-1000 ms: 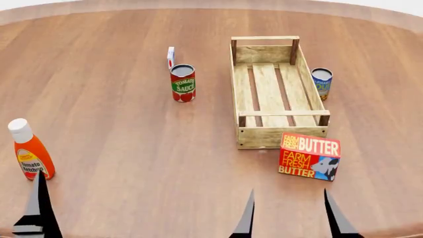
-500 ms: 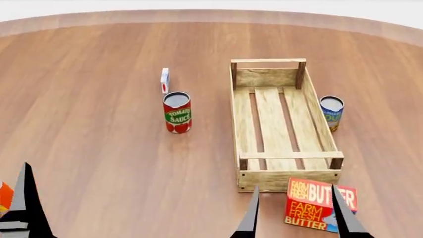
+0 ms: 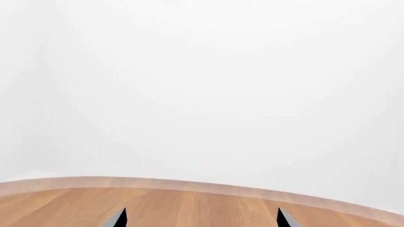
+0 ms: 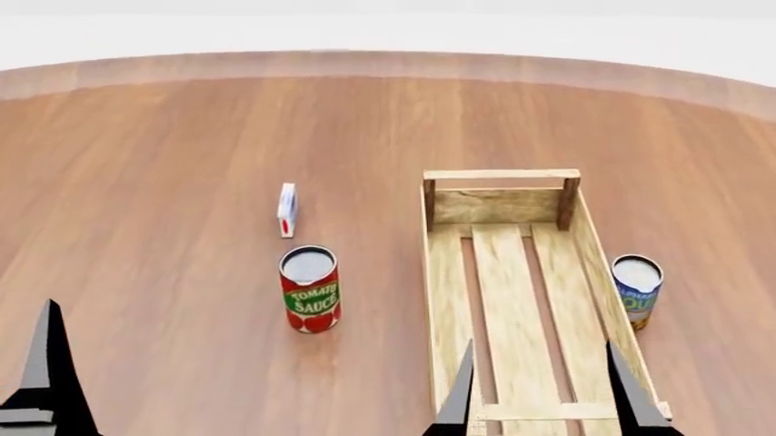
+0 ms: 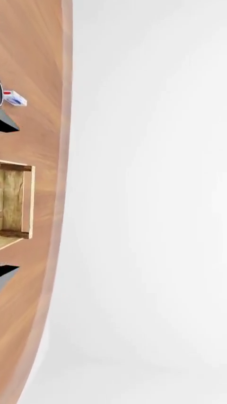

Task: Pick up the butter and put it in the tray.

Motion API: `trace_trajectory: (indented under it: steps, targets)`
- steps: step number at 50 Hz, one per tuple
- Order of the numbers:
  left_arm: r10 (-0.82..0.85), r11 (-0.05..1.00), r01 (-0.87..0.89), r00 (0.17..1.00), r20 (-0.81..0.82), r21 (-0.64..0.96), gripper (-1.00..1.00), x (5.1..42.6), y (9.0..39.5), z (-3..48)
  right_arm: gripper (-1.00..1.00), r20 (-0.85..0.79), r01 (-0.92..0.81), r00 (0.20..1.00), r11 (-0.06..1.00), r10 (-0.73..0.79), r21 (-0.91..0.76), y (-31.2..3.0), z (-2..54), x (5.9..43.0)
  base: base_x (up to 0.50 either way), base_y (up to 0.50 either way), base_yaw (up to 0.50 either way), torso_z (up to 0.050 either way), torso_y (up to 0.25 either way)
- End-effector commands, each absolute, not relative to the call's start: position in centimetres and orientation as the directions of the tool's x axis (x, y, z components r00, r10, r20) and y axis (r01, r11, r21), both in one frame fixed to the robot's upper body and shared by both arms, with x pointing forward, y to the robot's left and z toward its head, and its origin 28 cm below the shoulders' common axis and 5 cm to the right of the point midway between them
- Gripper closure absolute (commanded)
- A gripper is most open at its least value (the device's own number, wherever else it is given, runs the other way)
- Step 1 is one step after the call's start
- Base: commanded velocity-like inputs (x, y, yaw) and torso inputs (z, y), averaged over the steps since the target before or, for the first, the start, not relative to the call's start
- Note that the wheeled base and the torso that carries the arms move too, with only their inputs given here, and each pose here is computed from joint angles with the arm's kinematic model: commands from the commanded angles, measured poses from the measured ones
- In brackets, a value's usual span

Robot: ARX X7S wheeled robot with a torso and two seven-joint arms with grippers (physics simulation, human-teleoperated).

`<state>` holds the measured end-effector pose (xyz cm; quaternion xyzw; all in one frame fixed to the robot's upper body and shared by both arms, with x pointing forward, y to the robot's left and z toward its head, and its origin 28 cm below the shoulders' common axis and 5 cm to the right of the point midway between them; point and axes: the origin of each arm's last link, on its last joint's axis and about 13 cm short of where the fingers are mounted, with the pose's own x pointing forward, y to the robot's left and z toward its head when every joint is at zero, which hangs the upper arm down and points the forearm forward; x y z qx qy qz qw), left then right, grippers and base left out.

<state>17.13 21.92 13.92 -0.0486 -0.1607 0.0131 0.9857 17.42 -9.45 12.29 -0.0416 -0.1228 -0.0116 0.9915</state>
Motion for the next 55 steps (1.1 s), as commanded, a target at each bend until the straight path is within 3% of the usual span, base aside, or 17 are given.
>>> trace_trajectory:
  steps: [1, 10, 16, 45, 55]
  targets:
    - [0.036, 0.995, -0.005, 0.948, 0.315, -0.1, -1.0, 17.05, 21.89, 14.0, -1.0, 0.239, 0.033, 0.971, 0.997, -0.014, -0.075, -9.41, 12.27, 17.41, 0.5, 0.0, 0.0, 0.0, 0.0]
    - [0.037, 0.995, -0.006, 0.949, 0.313, -0.101, -1.0, 17.1, 21.9, 14.0, -1.0, 0.224, 0.044, 0.974, 0.997, -0.03, -0.059, -9.41, 11.97, 17.63, 0.49, 0.0, 0.0, 0.0, 0.0]
    - [0.036, 0.995, -0.004, 0.949, 0.314, -0.103, -1.0, 17.0, 21.88, 14.14, -1.0, 0.267, -0.014, 0.963, 1.0, 0.017, -0.012, -9.28, 12.09, 17.24, 0.0, 0.0, 0.0, 0.0, 0.002]
    - [0.035, 0.995, -0.003, 0.949, 0.314, -0.103, -1.0, 17.09, 21.89, 14.02, -1.0, 0.244, -0.013, 0.97, 1.0, 0.017, -0.017, -9.32, 11.59, 17.59, -0.04, -0.49, 0.0, 0.0, 0.0]
    - [0.036, 0.994, -0.002, 0.95, 0.31, -0.108, -1.0, 17.07, 21.87, 13.95, -1.0, 0.222, -0.016, 0.975, 0.999, 0.027, -0.05, -9.16, 11.35, 17.72, 0.06, -0.04, 0.0, 0.0, 0.0]
